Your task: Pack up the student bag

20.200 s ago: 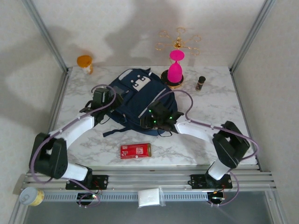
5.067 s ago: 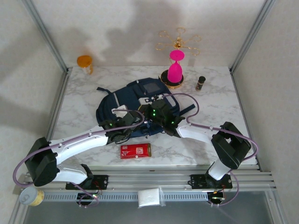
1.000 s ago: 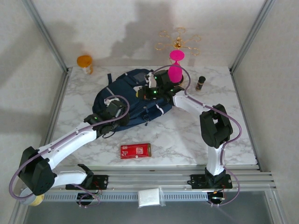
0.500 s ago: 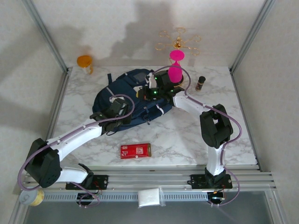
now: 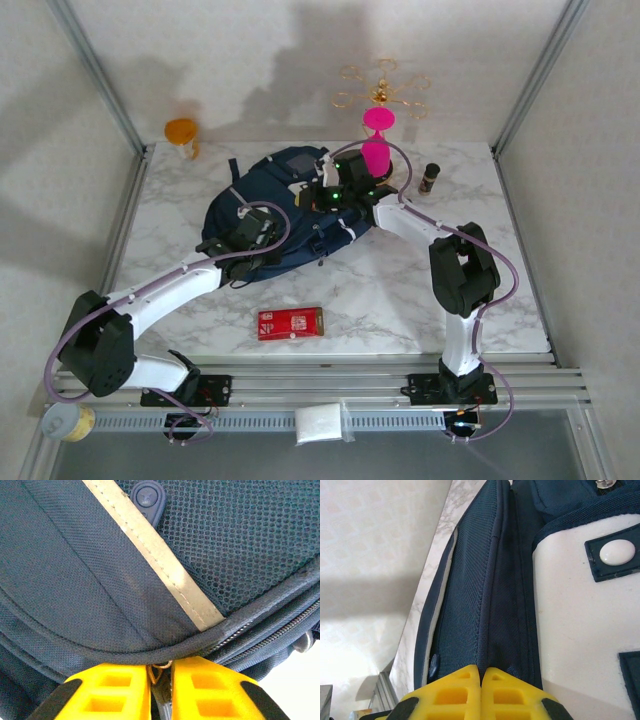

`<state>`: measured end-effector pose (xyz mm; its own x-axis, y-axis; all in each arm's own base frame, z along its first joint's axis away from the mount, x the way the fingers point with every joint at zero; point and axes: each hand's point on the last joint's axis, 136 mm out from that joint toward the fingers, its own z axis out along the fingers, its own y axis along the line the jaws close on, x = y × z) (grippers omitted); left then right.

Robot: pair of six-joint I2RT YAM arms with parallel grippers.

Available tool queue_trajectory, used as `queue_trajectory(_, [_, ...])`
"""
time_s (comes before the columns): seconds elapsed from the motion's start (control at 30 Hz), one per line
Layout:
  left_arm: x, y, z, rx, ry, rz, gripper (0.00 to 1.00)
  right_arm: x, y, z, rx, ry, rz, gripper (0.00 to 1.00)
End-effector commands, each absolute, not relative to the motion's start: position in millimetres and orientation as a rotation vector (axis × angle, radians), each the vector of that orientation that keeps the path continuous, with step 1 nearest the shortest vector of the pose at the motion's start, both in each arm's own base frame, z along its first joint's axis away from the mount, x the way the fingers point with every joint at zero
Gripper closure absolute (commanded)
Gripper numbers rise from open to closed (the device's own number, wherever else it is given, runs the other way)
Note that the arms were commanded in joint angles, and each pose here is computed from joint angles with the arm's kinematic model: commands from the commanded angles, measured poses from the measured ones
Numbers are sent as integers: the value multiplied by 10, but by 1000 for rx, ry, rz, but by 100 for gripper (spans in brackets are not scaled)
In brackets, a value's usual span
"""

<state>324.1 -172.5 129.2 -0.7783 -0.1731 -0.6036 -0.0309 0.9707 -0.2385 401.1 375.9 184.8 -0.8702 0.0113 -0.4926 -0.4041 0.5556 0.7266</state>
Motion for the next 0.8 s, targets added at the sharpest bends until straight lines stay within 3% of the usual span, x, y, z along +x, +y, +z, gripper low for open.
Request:
queue_trajectory(0.0, [3291,-1856,1446,-112,2394,-391,87,3988,3832,2410,-384,2170,1363,100])
queue_trajectory(0.2, [3205,-1736,1424,-113,2400,-340,100,4049,3802,2437,-383,2164,1371,100])
queue_trajectory(0.37, [3060,-1793,1397,-88,2428,-396,100,4285,3631,2397,-283,2191,1246,100])
queue_trajectory(0.6, [2833,-2251,1625,16,2400,-518,100,4263,4028,2518,-437,2133,1361,100])
queue_trajectory(0.77, [2802,-2508,1666,-10,2404,-544,100,4437,4101,2343,-442,2213,1179,100])
